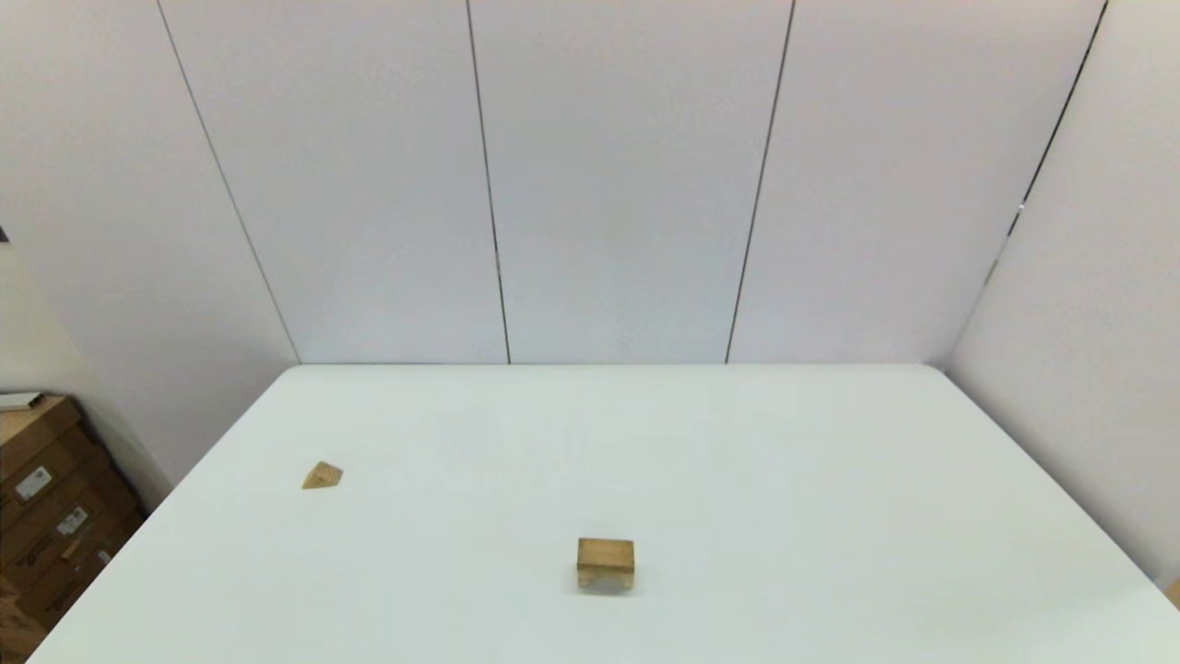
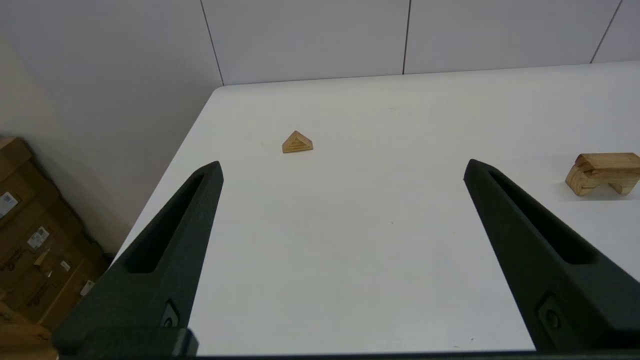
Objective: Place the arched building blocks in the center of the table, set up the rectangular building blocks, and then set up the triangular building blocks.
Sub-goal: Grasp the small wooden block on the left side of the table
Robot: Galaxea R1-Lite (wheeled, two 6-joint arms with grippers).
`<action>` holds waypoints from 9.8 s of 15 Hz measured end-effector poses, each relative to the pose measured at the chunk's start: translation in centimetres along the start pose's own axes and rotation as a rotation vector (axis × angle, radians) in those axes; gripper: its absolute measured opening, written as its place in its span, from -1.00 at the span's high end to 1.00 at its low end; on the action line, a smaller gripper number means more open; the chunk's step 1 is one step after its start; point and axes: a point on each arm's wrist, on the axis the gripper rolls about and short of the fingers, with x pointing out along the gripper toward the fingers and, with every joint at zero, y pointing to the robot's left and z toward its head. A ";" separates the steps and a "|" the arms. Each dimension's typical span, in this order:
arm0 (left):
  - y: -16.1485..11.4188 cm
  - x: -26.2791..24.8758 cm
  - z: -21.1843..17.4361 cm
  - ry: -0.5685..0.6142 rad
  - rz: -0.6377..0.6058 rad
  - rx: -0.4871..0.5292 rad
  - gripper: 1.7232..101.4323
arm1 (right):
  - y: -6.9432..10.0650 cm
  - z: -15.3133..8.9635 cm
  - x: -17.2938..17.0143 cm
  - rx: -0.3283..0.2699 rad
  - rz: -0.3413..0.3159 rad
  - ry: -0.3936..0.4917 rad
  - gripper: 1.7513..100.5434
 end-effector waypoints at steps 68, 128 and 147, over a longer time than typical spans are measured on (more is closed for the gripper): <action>6.6 35.3 4.5 0.784 0.641 -0.640 -0.93 | -0.4 -3.4 3.9 0.120 -0.153 -0.146 -0.95; 4.4 45.0 -3.3 1.085 1.158 -1.235 -0.93 | -0.4 -3.4 3.9 0.120 -0.152 -0.146 -0.95; 4.5 45.3 -3.6 1.084 1.153 -1.236 -0.12 | -0.4 -3.4 3.9 0.120 -0.153 -0.146 -0.95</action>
